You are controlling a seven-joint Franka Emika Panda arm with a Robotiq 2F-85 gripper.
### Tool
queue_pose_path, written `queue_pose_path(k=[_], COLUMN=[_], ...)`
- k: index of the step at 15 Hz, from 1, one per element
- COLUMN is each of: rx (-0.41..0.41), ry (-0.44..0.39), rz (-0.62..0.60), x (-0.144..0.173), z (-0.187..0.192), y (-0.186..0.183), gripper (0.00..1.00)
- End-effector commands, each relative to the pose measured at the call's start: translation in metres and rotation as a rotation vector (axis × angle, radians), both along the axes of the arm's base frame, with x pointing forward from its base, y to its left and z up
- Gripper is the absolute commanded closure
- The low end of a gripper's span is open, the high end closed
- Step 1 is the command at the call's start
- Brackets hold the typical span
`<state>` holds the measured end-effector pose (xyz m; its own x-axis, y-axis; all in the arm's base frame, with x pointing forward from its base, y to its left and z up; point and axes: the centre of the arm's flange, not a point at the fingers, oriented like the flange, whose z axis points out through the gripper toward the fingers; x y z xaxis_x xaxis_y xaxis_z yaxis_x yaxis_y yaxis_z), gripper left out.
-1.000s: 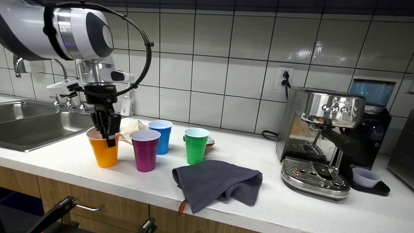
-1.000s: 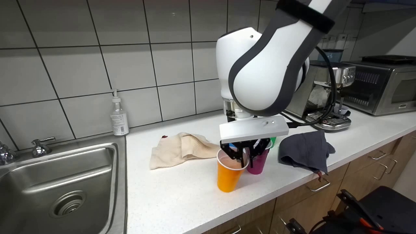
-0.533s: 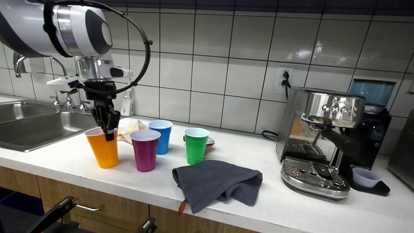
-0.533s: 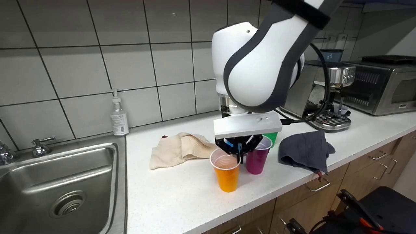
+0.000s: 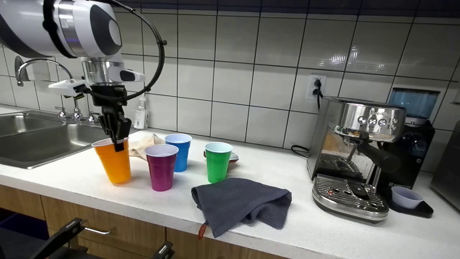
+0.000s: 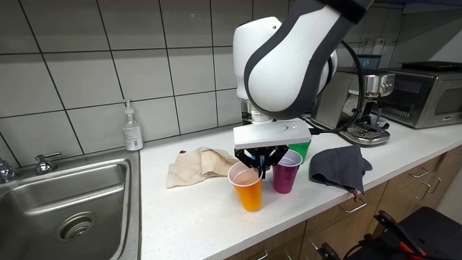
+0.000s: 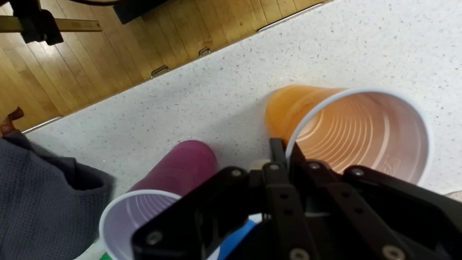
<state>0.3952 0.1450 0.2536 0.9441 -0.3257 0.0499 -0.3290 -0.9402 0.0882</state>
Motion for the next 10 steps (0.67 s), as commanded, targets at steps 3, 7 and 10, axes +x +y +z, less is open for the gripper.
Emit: queue_pose_path(k=[3, 7, 10], rx=[0.051, 0.076, 0.095], ry=[-0.042, -0.056, -0.074], rz=[0.043, 0.092, 0.108], x=[-0.006, -0.007, -0.003], z=[0.042, 0.063, 0.082], y=[-0.006, -0.012, -0.016], gripper=[0.99, 0.99, 0.99])
